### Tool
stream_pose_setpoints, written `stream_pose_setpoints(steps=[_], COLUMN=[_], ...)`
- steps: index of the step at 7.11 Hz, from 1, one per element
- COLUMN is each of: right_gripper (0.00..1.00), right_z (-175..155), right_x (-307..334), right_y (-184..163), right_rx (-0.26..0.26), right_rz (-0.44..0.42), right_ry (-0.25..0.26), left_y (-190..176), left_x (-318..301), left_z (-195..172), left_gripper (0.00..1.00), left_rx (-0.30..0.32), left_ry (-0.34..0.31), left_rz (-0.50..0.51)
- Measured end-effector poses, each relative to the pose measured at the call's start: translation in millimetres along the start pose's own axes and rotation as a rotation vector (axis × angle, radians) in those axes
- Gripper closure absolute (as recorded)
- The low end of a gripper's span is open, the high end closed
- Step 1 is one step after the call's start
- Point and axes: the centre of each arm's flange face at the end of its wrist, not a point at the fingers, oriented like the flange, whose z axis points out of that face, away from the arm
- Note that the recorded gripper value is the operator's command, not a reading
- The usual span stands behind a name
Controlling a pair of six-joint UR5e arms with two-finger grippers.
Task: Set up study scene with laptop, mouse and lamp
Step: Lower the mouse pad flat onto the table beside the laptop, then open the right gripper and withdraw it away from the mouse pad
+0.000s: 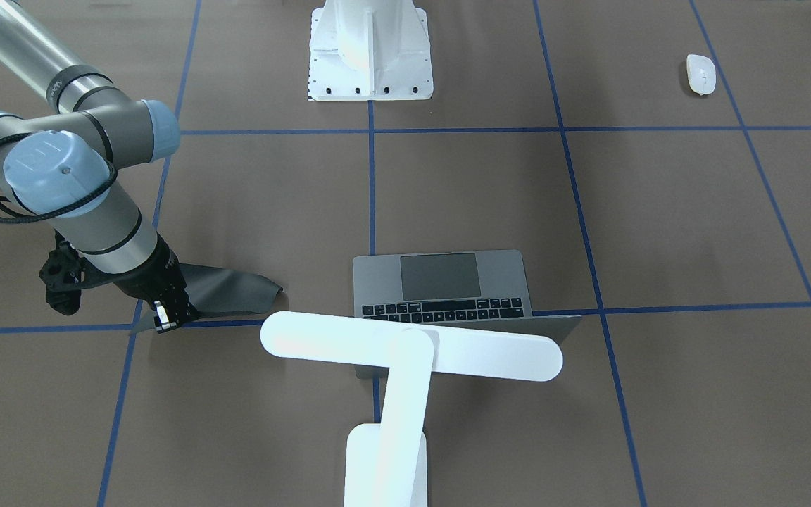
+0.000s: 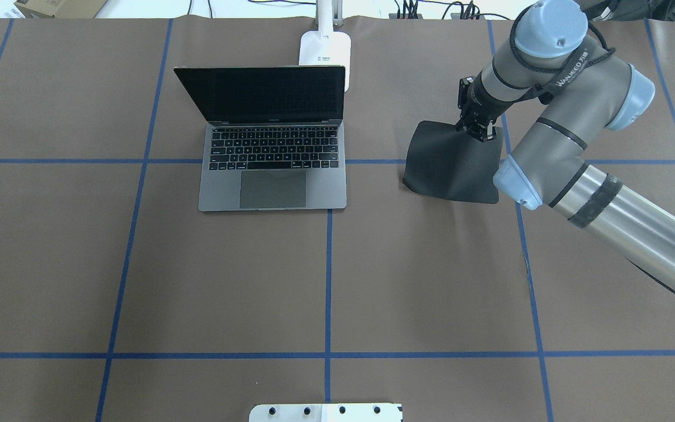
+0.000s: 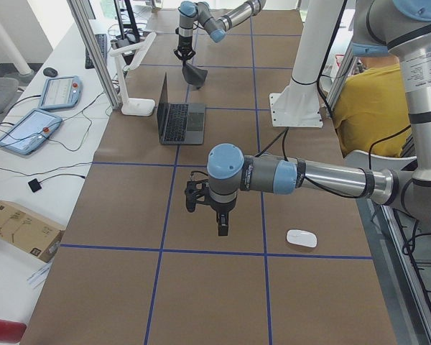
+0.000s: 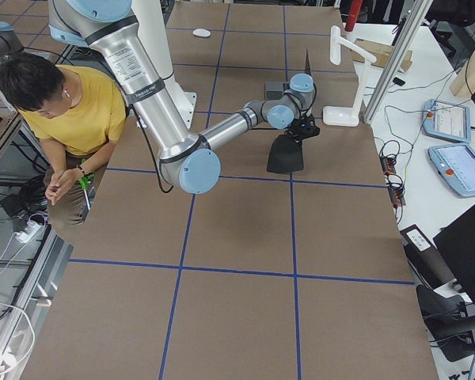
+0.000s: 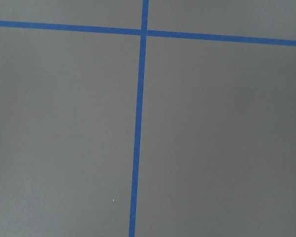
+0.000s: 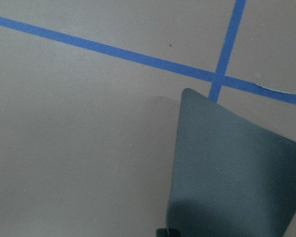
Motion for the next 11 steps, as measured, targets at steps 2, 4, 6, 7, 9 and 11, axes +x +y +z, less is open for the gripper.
stream_pose_setpoints(steps=[2, 4, 6, 7, 9, 11], right_gripper=[1.0, 1.0, 1.0, 1.0, 0.97, 0.0], right_z=[12, 20, 22, 23, 30, 32], right_x=[-6, 0, 4, 6, 12, 14], right_y=[22, 57, 96, 111, 122, 120], right_rx=[0.018, 0.014, 0.006, 0.007, 0.021, 0.026], right_rz=[0.015, 0.078, 0.207, 0.265, 0.292, 0.29], right_ry=[-0.012, -0.023, -0.039, -0.051, -0.067, -0.071], left_y=[0, 1, 1, 1, 1, 1], left_x=[-2, -5, -9, -10, -11, -11], left_z=[2, 5, 9, 10, 10, 11], left_gripper=[0.0, 0.0, 0.0, 0.0, 0.0, 0.0], left_rx=[-0.004, -0.01, -0.018, -0.02, -0.021, -0.022], left_ry=[-0.001, -0.002, -0.003, -0.003, -0.003, -0.003], left_rz=[-0.003, -0.01, -0.017, -0.019, -0.021, -0.021])
